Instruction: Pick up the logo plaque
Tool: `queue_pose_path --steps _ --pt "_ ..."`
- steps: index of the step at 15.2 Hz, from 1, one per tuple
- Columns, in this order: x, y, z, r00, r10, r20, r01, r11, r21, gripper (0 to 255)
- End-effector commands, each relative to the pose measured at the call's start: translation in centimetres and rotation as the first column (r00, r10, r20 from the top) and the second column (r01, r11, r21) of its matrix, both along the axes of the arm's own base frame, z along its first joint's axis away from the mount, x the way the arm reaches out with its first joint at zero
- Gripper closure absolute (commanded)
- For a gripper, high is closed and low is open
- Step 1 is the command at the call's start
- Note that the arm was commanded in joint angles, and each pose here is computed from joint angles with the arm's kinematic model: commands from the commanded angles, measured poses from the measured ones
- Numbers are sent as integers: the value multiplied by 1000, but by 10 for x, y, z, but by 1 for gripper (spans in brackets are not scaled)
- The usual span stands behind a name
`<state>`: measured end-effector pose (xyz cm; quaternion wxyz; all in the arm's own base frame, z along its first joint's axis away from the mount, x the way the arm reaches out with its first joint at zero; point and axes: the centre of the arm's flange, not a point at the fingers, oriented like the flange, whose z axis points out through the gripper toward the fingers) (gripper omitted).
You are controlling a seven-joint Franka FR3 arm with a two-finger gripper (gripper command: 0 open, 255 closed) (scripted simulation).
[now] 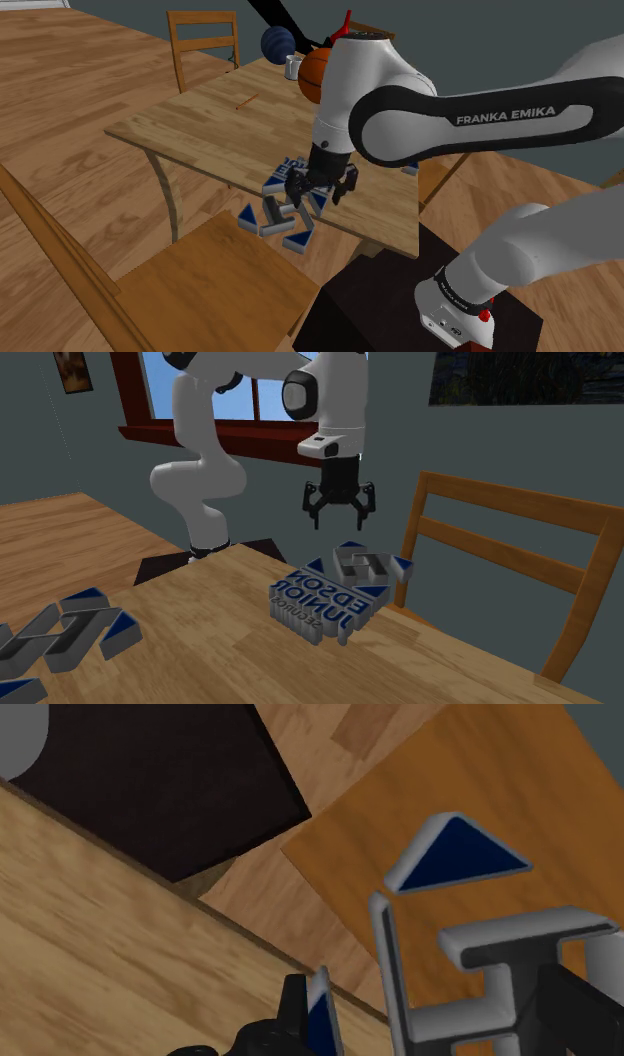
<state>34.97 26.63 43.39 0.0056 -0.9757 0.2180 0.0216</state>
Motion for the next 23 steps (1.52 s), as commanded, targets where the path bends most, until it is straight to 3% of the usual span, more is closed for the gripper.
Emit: queue_pose_path --steps 1,5,14,15,23 --pt "12 18 -14 998 -60 15 60 998 -4 0" --pt "41 51 -33 986 -163 41 164 986 -15 0" --pt "41 51 -73 986 -163 41 164 986 -15 0" --pt "40 50 -74 986 -163 41 164 986 -15 255" --pt "41 50 -74 986 -163 41 164 986 -15 255"
